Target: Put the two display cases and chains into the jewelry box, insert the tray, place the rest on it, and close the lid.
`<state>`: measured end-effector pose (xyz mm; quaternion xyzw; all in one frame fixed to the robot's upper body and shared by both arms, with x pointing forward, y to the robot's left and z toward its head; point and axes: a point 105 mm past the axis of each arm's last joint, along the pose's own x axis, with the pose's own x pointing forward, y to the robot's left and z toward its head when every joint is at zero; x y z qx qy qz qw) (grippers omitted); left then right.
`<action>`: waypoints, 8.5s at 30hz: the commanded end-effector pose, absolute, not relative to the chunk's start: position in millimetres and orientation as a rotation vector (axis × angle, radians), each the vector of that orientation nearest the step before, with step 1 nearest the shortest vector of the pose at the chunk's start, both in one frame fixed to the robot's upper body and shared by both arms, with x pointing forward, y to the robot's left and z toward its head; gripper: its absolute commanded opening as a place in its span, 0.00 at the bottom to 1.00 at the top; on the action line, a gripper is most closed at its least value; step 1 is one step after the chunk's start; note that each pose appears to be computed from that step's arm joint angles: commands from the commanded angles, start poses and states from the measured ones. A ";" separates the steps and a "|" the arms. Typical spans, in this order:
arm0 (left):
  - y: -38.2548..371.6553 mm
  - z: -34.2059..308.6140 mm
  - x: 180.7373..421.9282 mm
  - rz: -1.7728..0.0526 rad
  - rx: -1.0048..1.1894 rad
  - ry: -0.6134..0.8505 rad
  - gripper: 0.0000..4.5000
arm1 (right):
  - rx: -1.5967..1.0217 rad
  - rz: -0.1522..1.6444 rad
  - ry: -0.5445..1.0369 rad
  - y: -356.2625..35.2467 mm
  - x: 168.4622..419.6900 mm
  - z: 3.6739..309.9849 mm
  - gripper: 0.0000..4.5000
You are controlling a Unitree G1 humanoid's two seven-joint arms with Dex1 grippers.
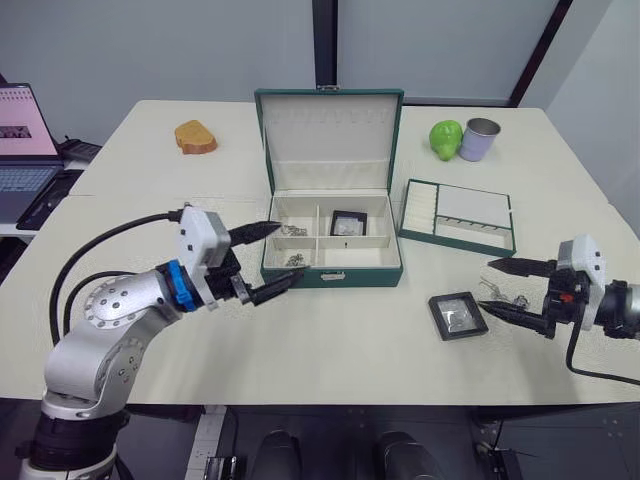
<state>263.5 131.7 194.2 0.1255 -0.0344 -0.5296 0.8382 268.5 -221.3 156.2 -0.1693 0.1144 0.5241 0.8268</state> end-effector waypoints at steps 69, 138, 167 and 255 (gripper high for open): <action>167.5 209.3 272.6 -0.822 0.216 -0.122 1.00 | -0.594 1.517 0.275 -62.1 348.4 241.5 0.00; 182.7 191.9 269.4 -0.762 0.191 -0.011 1.00 | -0.229 1.567 0.085 -77.0 351.8 255.1 0.99; 335.0 174.9 277.5 -0.138 0.186 -0.026 1.00 | 0.013 0.449 0.014 -297.1 299.4 163.0 0.99; 34.8 212.1 315.3 -1.138 0.173 -0.295 1.00 | -0.533 0.897 0.394 -212.0 414.6 136.1 0.06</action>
